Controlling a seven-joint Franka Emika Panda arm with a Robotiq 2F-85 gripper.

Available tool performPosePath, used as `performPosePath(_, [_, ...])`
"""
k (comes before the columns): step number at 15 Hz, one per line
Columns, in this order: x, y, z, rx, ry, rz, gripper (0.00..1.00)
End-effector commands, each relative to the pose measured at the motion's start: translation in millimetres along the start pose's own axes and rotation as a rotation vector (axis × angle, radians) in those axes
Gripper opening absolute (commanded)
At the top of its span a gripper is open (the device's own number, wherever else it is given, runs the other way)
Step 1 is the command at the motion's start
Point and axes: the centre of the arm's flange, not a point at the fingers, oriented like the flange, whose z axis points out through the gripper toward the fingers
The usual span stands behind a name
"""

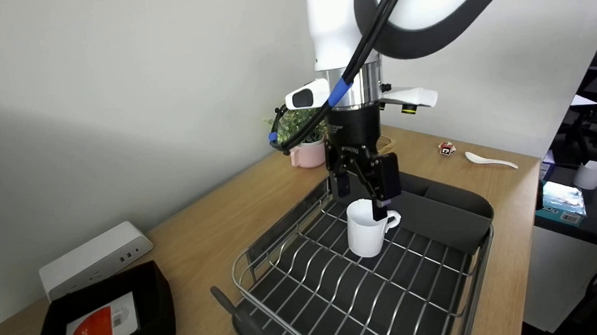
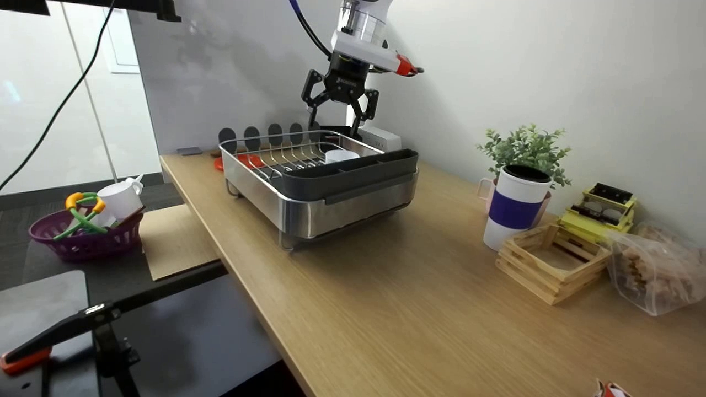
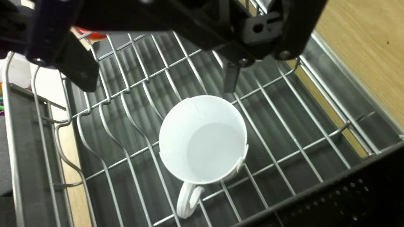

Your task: Take the cup out of the dish rack and put it on the table

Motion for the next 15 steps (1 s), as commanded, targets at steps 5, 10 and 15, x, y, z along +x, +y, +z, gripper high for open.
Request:
performPosePath(5, [1, 25, 15, 0.05, 0.029, 0.062, 1.0])
performPosePath(10, [0, 19, 19, 0.029, 0.012, 0.055, 1.0])
performPosePath(15, [-2, 8, 23, 0.01, 0.01, 0.062, 1.0])
